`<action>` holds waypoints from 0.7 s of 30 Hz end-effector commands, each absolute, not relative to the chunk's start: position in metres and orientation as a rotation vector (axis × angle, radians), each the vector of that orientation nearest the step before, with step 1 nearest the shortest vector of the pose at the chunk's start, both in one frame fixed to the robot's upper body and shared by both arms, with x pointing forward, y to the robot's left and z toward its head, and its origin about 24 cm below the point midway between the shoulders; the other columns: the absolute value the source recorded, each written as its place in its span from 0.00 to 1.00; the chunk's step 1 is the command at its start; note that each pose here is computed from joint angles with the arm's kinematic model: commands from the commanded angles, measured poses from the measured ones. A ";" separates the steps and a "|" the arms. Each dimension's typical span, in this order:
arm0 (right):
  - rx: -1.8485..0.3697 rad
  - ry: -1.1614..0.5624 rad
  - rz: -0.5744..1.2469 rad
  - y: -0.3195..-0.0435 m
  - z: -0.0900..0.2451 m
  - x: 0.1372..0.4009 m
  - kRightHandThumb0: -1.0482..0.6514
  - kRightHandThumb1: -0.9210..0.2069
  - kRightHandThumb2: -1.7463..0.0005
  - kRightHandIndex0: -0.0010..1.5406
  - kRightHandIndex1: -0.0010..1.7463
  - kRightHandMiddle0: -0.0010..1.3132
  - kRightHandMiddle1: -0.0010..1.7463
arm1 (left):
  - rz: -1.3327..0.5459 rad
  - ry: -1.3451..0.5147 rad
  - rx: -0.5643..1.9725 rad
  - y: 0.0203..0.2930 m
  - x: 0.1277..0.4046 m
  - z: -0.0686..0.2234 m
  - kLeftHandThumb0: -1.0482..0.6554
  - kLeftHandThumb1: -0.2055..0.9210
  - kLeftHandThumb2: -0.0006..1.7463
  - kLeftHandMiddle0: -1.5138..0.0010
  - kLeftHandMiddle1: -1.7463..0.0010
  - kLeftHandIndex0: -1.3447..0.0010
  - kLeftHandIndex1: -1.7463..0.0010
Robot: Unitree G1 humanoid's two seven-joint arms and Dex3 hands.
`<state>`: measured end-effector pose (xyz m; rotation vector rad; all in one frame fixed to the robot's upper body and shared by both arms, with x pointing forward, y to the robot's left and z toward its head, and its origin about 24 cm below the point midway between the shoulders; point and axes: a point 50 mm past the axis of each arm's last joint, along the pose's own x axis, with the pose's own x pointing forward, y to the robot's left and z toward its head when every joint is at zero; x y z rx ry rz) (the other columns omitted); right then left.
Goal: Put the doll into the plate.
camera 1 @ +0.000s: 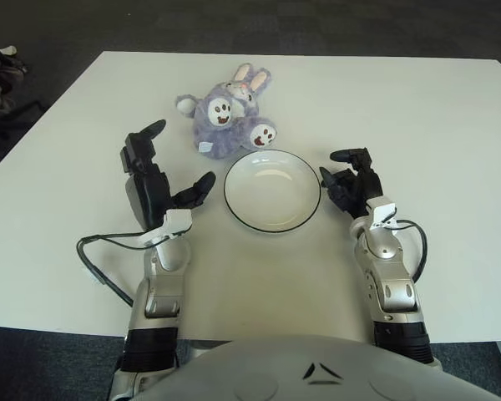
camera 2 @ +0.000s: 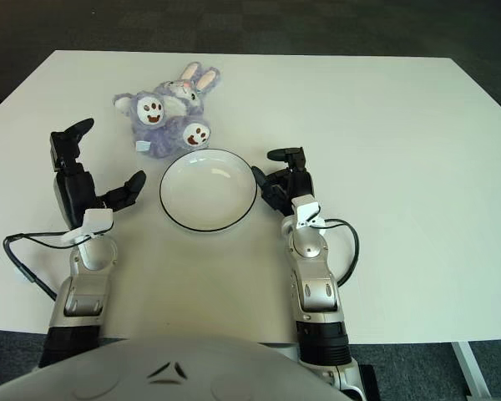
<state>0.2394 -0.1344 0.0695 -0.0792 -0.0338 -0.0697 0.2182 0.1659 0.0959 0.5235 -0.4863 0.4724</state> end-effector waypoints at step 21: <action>-0.093 -0.007 -0.068 -0.135 0.062 0.239 0.90 0.57 0.23 0.42 0.98 0.00 0.86 | 0.148 -0.426 0.541 0.170 0.249 0.145 0.31 0.31 0.62 0.85 0.46 0.99 0.26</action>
